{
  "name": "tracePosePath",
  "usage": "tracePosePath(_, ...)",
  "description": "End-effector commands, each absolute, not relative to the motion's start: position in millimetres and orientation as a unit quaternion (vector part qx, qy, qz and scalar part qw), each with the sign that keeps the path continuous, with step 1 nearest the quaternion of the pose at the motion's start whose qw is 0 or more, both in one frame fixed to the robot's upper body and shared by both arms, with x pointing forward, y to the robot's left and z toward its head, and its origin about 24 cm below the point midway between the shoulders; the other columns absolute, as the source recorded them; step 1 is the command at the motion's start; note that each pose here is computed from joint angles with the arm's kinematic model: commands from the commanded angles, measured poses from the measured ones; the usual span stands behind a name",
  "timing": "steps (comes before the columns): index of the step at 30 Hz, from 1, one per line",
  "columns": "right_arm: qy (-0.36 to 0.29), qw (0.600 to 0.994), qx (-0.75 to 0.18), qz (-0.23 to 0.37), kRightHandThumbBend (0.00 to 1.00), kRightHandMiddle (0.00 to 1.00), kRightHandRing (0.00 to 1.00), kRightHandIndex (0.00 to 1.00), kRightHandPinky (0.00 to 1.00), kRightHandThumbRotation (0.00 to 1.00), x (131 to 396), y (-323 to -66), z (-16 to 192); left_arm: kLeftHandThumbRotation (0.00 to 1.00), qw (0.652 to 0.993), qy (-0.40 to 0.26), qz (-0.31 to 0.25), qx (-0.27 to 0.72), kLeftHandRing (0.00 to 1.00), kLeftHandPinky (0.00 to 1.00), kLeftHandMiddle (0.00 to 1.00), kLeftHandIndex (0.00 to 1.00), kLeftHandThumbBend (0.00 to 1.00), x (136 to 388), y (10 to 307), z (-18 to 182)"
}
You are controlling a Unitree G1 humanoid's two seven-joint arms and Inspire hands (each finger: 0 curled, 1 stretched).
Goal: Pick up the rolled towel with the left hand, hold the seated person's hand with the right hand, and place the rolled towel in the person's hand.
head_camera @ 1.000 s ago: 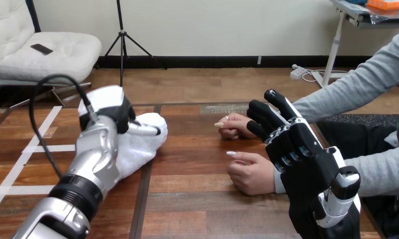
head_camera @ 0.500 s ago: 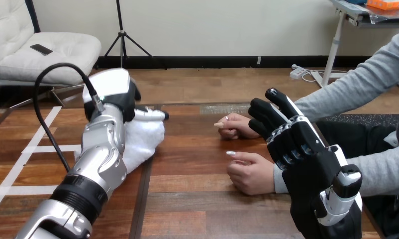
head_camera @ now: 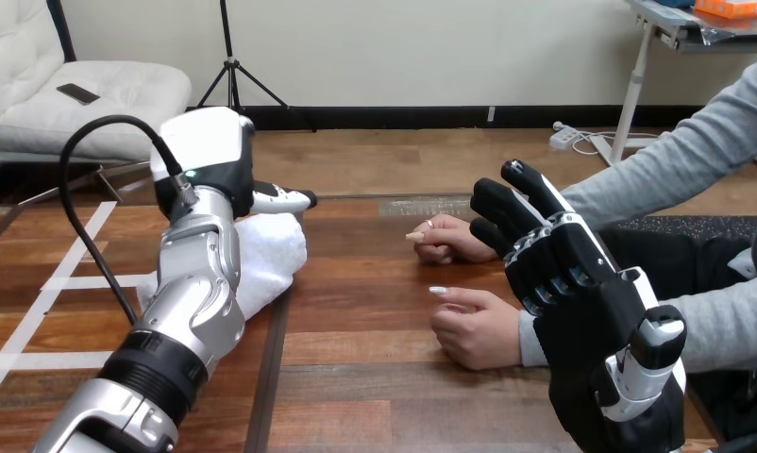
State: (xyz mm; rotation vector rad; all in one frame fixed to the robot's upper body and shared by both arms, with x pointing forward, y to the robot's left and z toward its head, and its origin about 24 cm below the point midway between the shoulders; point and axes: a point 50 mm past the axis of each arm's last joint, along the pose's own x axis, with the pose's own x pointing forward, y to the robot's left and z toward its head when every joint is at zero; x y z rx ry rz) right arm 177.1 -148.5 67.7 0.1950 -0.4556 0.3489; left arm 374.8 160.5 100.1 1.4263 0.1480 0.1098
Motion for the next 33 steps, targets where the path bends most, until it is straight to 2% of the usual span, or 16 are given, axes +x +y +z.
tracePosePath(1, -0.263, 0.944, 0.089, 0.177, 1.00, 0.89, 0.93, 0.91, 0.93, 1.00, 187.8, -148.0, 82.1, 0.58, 0.749, 0.038, 0.074, 0.657, 0.87, 0.77, 0.91, 0.92, 0.92, 378.6, 155.3, 111.4)
tracePosePath(33, -0.264, 0.944, 0.089, 0.176, 1.00, 0.89, 0.92, 0.90, 0.92, 1.00, 187.0, -148.8, 82.5, 0.62, 0.754, 0.044, 0.100, 0.647, 0.93, 0.85, 0.97, 0.97, 0.94, 388.9, 161.4, 115.4)
